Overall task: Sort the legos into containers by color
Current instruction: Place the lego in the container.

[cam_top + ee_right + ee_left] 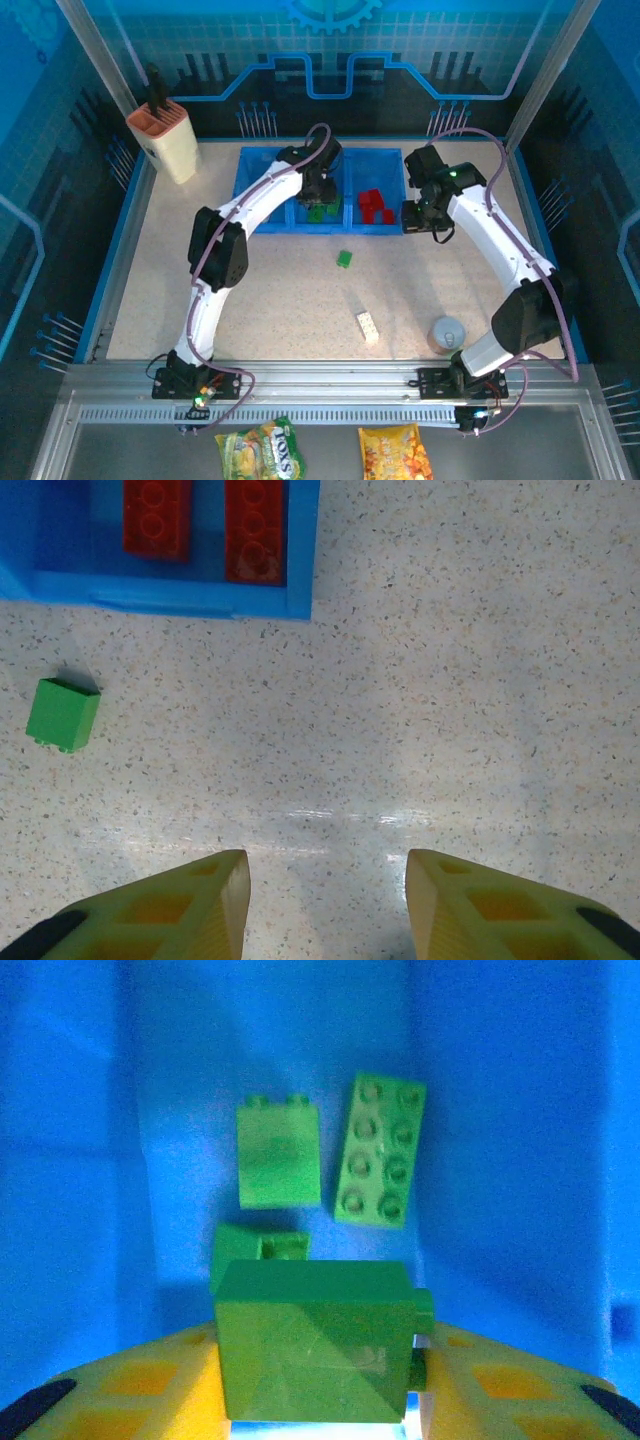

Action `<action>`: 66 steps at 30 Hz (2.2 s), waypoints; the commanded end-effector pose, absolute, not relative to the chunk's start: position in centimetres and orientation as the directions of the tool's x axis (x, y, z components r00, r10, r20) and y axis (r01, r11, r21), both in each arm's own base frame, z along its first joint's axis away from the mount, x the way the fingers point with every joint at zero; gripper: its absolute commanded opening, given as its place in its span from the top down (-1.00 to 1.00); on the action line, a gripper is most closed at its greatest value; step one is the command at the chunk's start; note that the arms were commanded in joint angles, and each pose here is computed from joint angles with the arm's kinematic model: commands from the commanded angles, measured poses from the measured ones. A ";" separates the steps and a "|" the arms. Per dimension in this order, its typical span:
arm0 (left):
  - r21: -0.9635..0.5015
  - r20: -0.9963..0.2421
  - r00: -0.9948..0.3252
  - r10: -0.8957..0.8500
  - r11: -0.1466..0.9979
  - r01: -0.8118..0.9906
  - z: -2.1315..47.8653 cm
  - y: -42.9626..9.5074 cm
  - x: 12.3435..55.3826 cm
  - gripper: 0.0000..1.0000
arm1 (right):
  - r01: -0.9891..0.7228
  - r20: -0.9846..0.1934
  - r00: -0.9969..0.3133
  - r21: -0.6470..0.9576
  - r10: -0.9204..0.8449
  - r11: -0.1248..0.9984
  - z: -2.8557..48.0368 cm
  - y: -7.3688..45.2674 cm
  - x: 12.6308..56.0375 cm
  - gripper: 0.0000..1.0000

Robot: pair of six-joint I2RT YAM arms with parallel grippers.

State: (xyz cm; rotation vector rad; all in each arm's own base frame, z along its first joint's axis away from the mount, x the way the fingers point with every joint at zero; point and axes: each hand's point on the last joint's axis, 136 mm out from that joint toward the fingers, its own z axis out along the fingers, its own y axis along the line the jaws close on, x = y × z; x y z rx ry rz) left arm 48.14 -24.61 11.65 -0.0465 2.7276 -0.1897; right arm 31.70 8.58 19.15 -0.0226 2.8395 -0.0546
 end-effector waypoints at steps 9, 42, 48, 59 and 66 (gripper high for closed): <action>-0.109 -0.521 -0.853 -0.042 0.994 0.017 10.1 -23.7 55.1 0.11 | 0.018 -0.280 -0.960 -0.066 -0.001 0.998 19.7 7.4 30.6 0.09; -0.127 -0.560 -0.827 -0.041 0.991 0.037 8.2 -23.8 58.4 -0.12 | 0.013 -0.300 -0.954 -0.072 -0.009 0.997 20.9 7.4 29.2 0.09; -0.134 -0.560 -0.828 -0.030 0.989 0.055 11.1 -24.0 57.1 -0.12 | 0.012 -0.305 -0.952 -0.062 -0.008 0.998 20.9 7.8 28.9 0.09; -0.167 -0.531 -0.847 -0.018 0.982 0.085 16.3 -23.9 51.7 -0.11 | -0.025 -0.295 -0.955 -0.010 -0.027 1.000 19.9 10.7 27.8 0.09; -0.204 -0.472 -0.882 -0.001 0.973 0.108 16.8 -24.6 46.8 -0.10 | -0.032 -0.285 -0.958 -0.005 -0.032 0.999 18.6 12.3 27.4 0.10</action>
